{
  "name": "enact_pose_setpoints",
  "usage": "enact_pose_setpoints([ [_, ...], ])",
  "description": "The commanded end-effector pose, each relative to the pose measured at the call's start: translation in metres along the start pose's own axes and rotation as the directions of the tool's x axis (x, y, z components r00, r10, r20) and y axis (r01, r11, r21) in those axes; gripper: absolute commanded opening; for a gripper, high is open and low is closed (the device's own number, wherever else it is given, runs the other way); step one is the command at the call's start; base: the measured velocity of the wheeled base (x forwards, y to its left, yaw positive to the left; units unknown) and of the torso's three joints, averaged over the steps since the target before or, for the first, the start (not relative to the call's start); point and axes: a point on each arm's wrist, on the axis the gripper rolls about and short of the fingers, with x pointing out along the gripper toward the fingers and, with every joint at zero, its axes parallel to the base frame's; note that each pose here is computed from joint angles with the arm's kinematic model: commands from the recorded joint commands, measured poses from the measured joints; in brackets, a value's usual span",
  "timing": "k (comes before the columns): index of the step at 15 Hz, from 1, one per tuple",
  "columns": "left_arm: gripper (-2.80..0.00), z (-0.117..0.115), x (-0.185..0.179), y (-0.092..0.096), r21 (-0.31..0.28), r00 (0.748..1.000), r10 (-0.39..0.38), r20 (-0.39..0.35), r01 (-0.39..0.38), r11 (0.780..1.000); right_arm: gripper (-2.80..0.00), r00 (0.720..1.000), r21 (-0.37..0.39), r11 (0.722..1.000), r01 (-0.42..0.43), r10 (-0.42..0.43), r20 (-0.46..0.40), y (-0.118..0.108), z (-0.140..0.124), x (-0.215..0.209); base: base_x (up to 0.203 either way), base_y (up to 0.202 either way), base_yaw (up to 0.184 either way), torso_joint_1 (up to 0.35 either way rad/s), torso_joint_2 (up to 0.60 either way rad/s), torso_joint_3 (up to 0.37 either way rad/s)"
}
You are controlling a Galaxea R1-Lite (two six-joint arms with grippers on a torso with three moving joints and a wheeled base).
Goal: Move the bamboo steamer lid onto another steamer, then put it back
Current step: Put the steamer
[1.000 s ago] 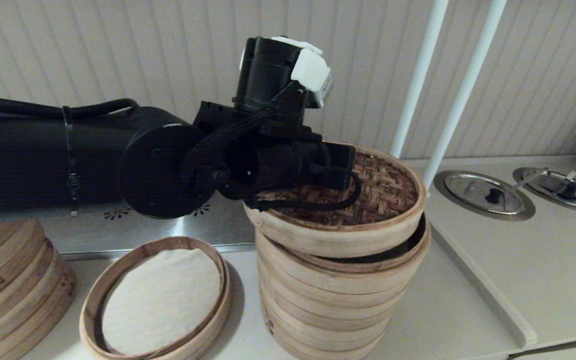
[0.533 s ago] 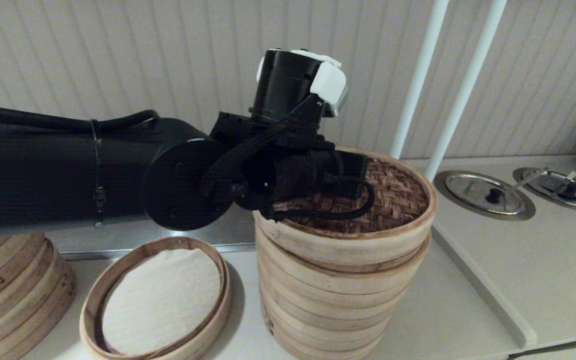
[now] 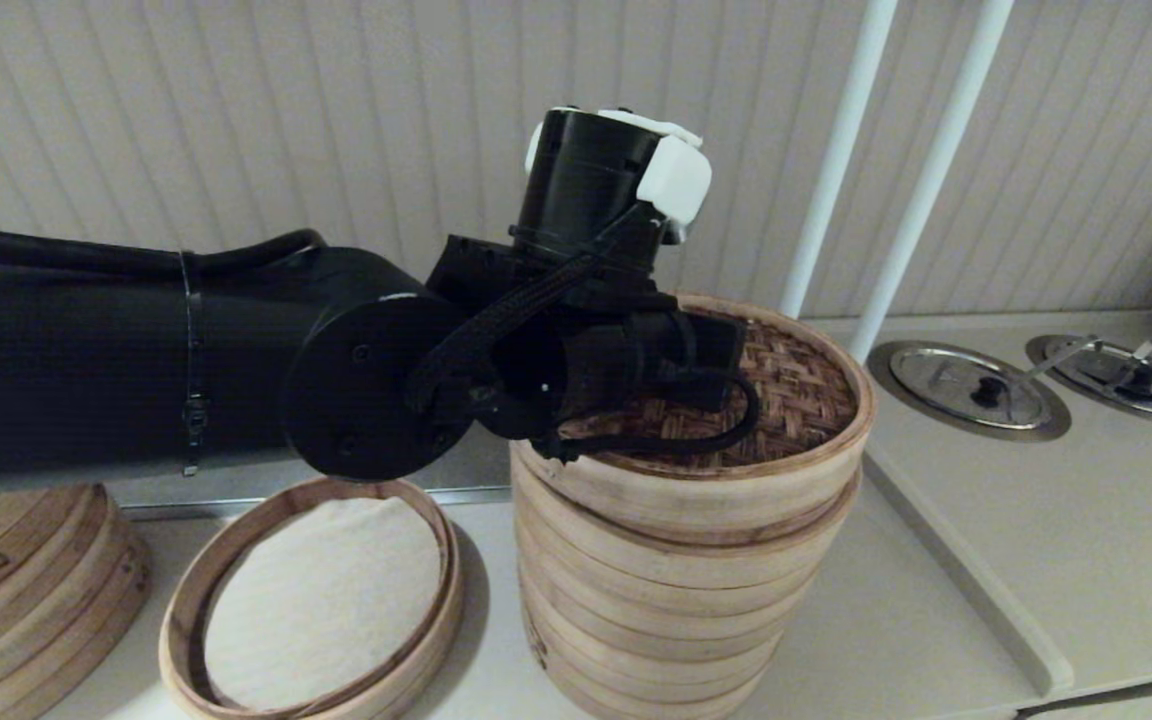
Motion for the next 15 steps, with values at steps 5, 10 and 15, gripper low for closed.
enact_pose_setpoints([
  [5,-2.80,0.0065,-0.0092,0.0008,0.004,1.000,0.000,0.018,0.000,1.000,-2.80,1.000,0.000,1.000,0.000,0.000,-0.003,0.0000,-0.0009,0.0002,0.000,0.000,0.000,0.000,0.00,0.000],
  [10,-2.80,0.0069,-0.0093,0.0008,0.009,1.000,0.000,0.020,-0.001,1.000,-2.80,1.000,0.000,1.000,0.001,-0.001,-0.003,0.0000,-0.0009,0.0002,0.000,0.000,0.000,0.000,0.00,0.000],
  [15,-2.80,0.0001,-0.0061,-0.0014,0.019,1.000,-0.003,-0.001,0.003,1.000,-2.80,1.000,0.000,1.000,0.000,0.000,-0.003,0.0000,-0.0009,0.0002,0.000,0.000,0.000,0.000,0.00,0.000],
])
